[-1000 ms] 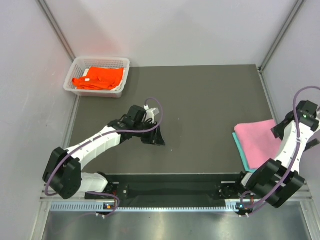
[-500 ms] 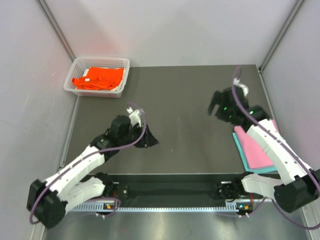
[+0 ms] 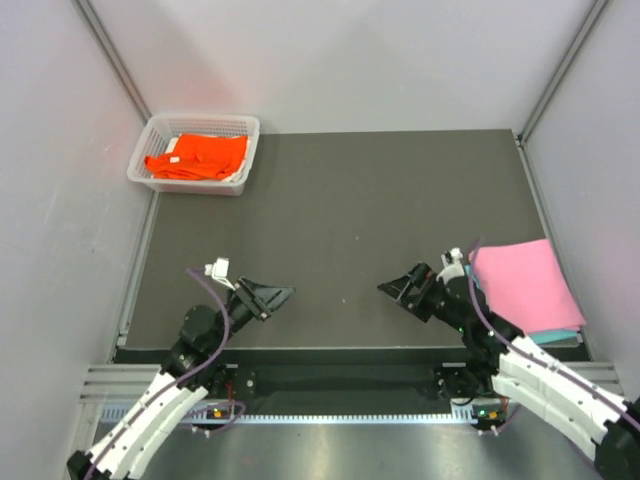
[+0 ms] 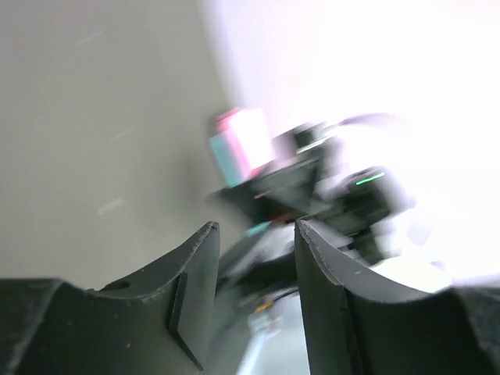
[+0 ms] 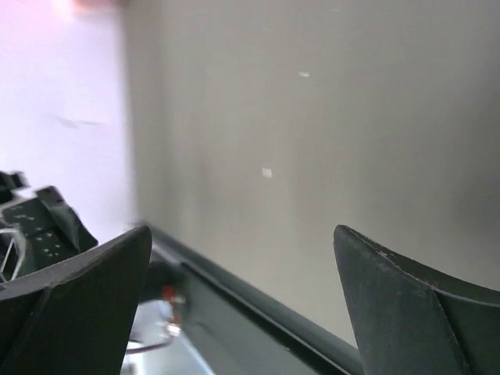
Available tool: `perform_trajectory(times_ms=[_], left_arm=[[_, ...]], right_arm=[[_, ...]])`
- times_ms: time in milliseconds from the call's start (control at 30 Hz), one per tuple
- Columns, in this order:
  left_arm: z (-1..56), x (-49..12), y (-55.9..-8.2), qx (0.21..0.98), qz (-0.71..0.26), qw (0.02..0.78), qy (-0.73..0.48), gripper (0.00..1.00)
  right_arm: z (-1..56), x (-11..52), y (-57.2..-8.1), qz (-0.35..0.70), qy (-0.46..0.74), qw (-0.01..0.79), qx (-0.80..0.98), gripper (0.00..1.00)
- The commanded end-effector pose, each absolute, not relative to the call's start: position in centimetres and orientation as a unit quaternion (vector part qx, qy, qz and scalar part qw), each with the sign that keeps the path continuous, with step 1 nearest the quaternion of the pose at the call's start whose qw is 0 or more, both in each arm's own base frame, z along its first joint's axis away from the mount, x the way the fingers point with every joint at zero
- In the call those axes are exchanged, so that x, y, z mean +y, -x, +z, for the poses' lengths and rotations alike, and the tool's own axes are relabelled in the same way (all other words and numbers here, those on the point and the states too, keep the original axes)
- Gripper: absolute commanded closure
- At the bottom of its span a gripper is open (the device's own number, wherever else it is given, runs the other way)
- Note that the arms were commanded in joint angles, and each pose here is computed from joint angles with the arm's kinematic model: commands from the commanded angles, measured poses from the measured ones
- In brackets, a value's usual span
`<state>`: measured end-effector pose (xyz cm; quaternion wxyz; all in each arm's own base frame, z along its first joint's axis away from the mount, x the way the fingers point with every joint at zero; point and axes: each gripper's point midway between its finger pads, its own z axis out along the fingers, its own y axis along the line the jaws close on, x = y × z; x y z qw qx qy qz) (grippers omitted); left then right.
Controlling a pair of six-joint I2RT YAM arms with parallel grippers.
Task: Fold and stack the t-shirts
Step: Reset both grippers
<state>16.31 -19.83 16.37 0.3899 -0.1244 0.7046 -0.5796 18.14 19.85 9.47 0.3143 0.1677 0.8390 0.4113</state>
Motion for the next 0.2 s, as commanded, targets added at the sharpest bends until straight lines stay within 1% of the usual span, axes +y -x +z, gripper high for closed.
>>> perform_trajectory(times_ms=[0,33,67,100,133,167], left_arm=[[19.7,-19.1,-16.4,0.596,-0.674,0.403,0.169,0.52],[19.4,-19.4,-16.3,0.594,-0.681,0.393,0.170,0.52],[20.4,-19.2,-16.0,0.567,-0.706,0.387,0.174,0.52],[21.0,-19.1,-15.9,0.556,-0.714,0.391,0.170,0.52],[21.4,-19.0,-15.8,0.547,-0.720,0.392,0.169,0.52],[22.2,-18.8,-15.6,0.531,-0.734,0.386,0.175,0.52]], right_arm=[[14.9,21.3,-18.4,0.553,-0.203,0.342,0.732,0.00],[15.0,21.2,-18.2,0.566,-0.207,0.342,0.721,0.00],[14.0,21.0,-17.9,0.570,-0.213,0.339,0.718,0.00],[15.8,20.9,-17.7,0.600,-0.213,0.347,0.689,0.00],[14.0,20.8,-16.9,0.607,-0.210,0.336,0.689,0.01],[15.0,20.8,-16.5,0.633,-0.201,0.340,0.666,0.00]])
